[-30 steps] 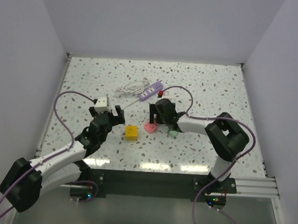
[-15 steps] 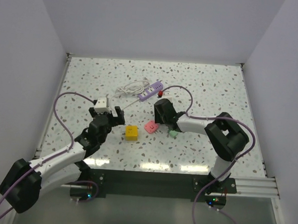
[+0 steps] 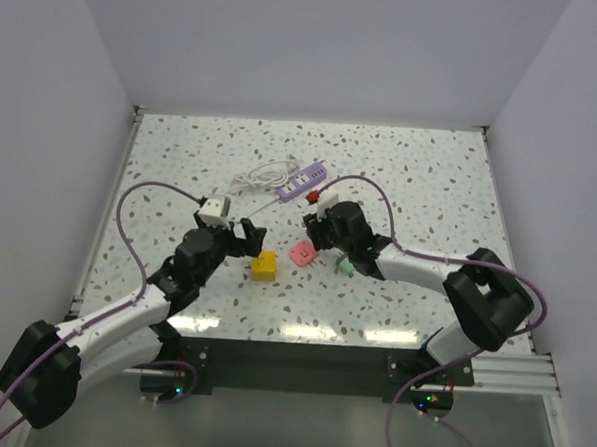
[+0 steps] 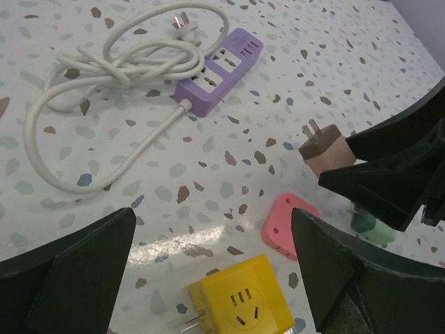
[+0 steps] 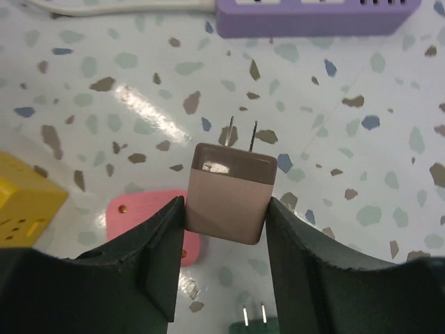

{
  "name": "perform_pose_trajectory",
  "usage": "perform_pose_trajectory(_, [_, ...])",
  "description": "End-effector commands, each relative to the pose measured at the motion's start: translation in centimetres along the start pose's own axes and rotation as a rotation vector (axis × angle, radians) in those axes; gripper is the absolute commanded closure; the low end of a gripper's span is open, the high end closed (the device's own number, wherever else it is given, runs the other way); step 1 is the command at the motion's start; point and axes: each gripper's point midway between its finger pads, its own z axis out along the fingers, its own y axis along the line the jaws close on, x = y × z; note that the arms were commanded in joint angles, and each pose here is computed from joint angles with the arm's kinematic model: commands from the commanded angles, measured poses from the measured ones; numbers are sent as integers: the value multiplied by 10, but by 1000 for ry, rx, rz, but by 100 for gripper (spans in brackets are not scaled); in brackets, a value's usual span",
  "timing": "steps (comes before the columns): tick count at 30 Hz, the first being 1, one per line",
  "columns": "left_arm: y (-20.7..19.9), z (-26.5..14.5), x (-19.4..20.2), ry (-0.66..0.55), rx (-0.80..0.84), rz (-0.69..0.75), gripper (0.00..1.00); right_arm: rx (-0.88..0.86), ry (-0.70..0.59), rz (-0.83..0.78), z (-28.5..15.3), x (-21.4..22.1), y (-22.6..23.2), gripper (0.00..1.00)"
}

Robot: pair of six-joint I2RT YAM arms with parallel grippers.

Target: Insert the plug

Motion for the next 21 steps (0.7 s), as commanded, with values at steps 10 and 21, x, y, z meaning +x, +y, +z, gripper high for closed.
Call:
perform_pose_trajectory(10, [-81, -3, -22, 41, 373, -65, 5, -449, -306, -265, -80, -71, 76, 70])
perform_pose_trajectory(21, [-108, -14, -20, 63, 531, -131, 8, -503, -283, -324, -87, -64, 99, 71])
